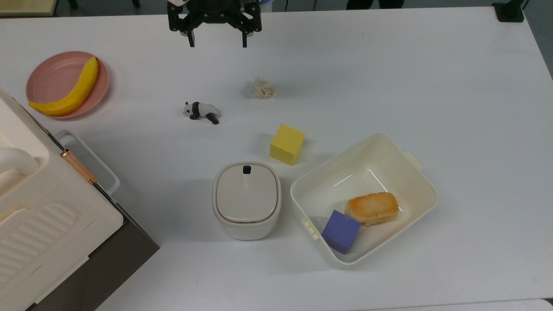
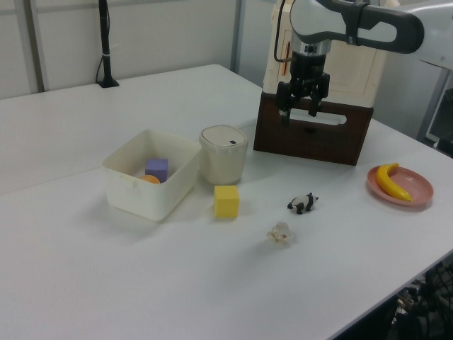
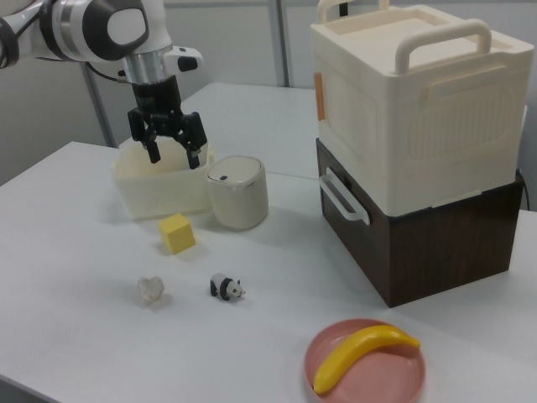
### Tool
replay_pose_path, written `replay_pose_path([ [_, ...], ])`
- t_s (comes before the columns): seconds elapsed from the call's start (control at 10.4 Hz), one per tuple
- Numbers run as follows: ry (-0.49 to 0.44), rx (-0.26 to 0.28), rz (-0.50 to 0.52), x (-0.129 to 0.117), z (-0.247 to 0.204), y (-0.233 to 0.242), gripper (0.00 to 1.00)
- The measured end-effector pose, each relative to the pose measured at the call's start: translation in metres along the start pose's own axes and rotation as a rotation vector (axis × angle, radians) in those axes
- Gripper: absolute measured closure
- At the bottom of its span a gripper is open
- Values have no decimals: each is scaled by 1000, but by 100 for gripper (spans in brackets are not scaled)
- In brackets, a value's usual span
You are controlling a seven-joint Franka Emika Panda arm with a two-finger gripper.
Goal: Open the trash can
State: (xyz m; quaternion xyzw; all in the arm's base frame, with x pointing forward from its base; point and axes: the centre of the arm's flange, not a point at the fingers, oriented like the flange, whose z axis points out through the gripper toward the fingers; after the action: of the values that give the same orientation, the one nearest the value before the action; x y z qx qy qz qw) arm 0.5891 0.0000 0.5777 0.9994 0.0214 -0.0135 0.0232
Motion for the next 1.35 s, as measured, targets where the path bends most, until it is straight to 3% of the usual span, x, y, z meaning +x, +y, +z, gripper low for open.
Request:
replay_pose_path([
  [1.35, 7, 0, 3, 0, -4, 4, 0],
])
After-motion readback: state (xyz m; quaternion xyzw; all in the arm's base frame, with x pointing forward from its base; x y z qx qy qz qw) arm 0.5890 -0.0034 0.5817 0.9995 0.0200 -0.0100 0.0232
